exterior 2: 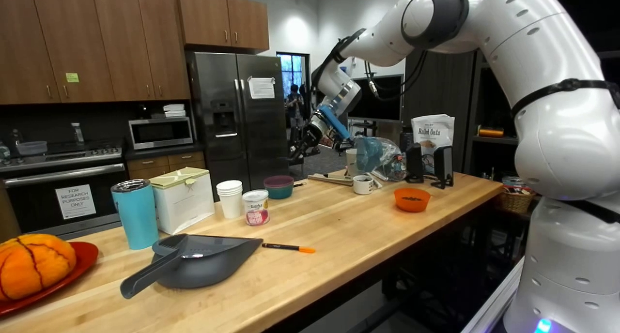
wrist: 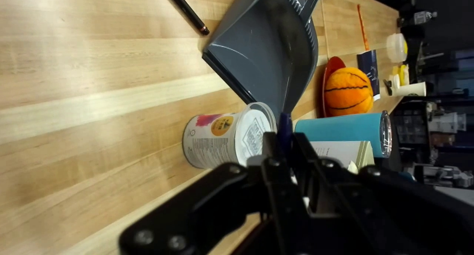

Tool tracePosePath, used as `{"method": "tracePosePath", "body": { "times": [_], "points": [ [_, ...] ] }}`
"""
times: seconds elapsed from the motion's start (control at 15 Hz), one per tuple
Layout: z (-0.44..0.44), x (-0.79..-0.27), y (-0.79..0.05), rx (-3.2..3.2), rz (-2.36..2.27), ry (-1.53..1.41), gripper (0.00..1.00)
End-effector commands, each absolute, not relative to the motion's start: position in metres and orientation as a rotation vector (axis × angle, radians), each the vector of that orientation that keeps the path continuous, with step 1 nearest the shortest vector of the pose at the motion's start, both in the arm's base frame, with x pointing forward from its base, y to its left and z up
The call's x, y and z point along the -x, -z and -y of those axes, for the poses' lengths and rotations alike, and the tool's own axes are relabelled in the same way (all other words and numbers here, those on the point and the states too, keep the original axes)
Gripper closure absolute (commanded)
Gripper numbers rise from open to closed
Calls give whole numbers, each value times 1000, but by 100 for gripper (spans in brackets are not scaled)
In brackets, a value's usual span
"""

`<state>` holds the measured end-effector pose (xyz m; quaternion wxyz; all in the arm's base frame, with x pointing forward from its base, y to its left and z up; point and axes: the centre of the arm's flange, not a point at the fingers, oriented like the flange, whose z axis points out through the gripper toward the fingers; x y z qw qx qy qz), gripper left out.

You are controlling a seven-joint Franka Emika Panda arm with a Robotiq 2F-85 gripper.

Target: Put the pen in the bowl

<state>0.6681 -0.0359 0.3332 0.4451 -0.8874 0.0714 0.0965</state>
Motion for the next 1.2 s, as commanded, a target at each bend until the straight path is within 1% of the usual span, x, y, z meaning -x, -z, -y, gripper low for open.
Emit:
{"method": "tracePosePath", "body": {
  "times": [0.0,1.13],
  "points": [
    [44,-694,-322,2148,-167,-264,97],
    [53,-720,-285,2134,-236,-297,97]
  ]
}}
